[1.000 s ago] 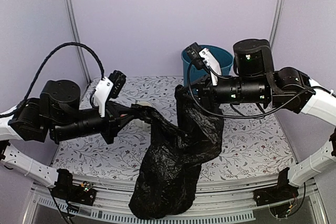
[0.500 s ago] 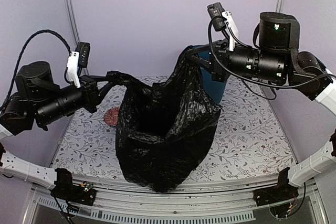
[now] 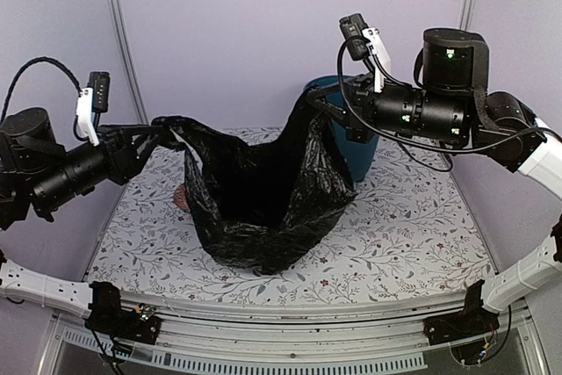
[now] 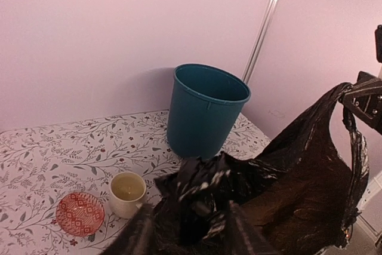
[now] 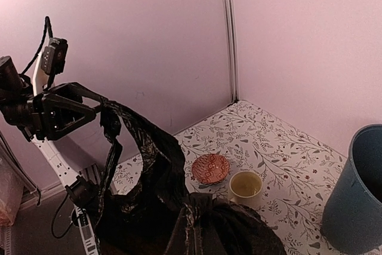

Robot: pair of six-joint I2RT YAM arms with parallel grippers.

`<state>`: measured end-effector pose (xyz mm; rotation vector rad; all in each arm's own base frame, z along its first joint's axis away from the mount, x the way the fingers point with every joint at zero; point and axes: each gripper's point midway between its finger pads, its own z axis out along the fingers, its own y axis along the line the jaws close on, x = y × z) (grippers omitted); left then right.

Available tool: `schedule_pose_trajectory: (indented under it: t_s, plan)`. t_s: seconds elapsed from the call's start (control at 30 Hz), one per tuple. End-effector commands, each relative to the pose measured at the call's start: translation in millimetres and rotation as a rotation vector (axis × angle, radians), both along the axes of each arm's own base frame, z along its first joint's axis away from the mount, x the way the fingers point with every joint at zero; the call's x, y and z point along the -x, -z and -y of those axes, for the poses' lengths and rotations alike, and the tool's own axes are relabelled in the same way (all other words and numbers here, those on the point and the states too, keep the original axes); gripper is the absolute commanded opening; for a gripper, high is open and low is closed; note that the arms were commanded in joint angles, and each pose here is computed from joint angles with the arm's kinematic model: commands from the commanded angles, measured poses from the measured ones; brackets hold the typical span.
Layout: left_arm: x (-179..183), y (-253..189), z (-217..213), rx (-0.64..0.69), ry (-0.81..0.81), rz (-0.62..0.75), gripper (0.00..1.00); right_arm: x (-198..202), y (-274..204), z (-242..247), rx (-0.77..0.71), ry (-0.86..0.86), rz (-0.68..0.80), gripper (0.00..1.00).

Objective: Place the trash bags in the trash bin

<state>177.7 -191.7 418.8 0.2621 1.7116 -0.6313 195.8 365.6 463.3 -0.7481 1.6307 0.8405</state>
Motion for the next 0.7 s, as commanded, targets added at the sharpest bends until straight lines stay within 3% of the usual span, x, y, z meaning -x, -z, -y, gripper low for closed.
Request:
schedule_pose_trajectory:
  t_s: [0.0, 0.1, 0.27, 0.43, 0.57, 0.67]
  plan:
    - [0, -6, -29, -0.003, -0.069, -0.01, 0.65, -3, -11, -11, -0.057, -0.017, -0.002, 0.01]
    - [3, -34, -25, -0.009, -0.027, 0.043, 0.75, -4, -17, -25, -0.068, -0.048, -0.002, 0.01]
    - [14, -77, 27, -0.042, 0.174, 0.114, 0.74, -12, -24, -46, -0.074, -0.056, 0.007, 0.01]
    - [26, -51, 103, -0.042, 0.395, 0.052, 0.64, -18, -32, -57, -0.09, -0.052, 0.01, 0.01]
    - [27, -41, 133, 0.066, 0.447, 0.066, 0.69, -19, -36, -60, -0.1, -0.055, 0.008, 0.01]
    - [20, -34, 156, 0.073, 0.456, 0.079, 0.73, -20, -33, -62, -0.095, -0.056, 0.004, 0.01]
